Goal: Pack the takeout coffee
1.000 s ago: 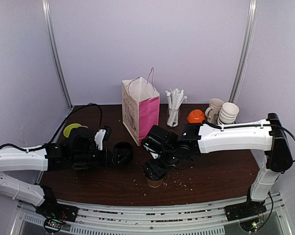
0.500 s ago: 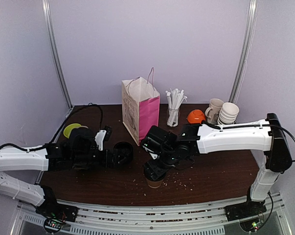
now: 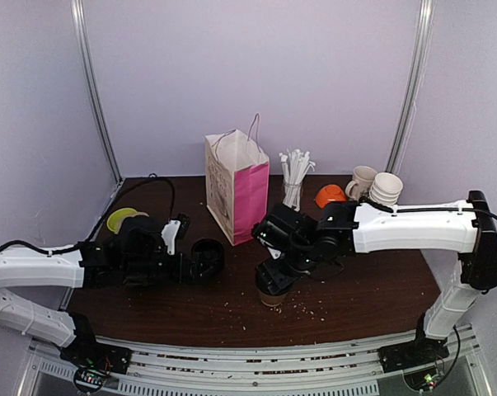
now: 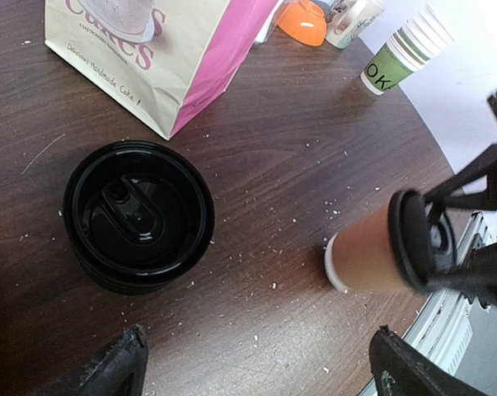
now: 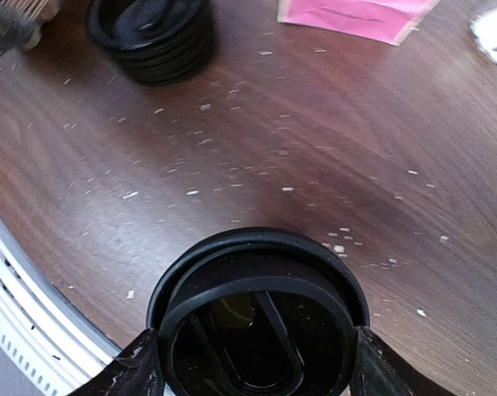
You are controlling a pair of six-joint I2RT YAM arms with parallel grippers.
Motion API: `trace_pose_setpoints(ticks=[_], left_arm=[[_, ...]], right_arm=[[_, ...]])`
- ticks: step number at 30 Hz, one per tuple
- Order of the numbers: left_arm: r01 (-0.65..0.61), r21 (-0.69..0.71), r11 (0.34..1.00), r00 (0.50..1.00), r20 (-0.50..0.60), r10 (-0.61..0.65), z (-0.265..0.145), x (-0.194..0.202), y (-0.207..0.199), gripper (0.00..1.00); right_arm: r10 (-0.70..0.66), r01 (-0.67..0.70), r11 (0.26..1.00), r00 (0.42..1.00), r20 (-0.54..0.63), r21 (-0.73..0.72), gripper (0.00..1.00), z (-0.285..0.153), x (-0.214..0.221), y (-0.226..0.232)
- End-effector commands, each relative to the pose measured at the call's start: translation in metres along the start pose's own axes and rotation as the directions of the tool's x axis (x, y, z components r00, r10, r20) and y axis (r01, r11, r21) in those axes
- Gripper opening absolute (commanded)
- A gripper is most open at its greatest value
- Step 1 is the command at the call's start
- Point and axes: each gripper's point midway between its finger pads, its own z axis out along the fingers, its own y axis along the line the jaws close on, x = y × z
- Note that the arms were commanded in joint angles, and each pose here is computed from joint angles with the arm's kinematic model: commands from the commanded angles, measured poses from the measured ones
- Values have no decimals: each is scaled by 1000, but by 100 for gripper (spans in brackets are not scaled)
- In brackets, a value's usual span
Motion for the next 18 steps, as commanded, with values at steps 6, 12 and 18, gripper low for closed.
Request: trace_pose_setpoints(ticks=[6,12,18], left_arm=[[-19,22,1000,999,31,18,5,-10,-8,97],[-24,35,999,1000,17,23,11,-5,-8,97],[-37,56,998,999,8,36,18,-4,-12,97]], right_arm=[[228,-231,957,973,38,177,70,-22,17,-135],[360,-361,890,931,58,279,70,-43,42,-207],[456,-443,818,888,57,367,70,-61,73,-262]])
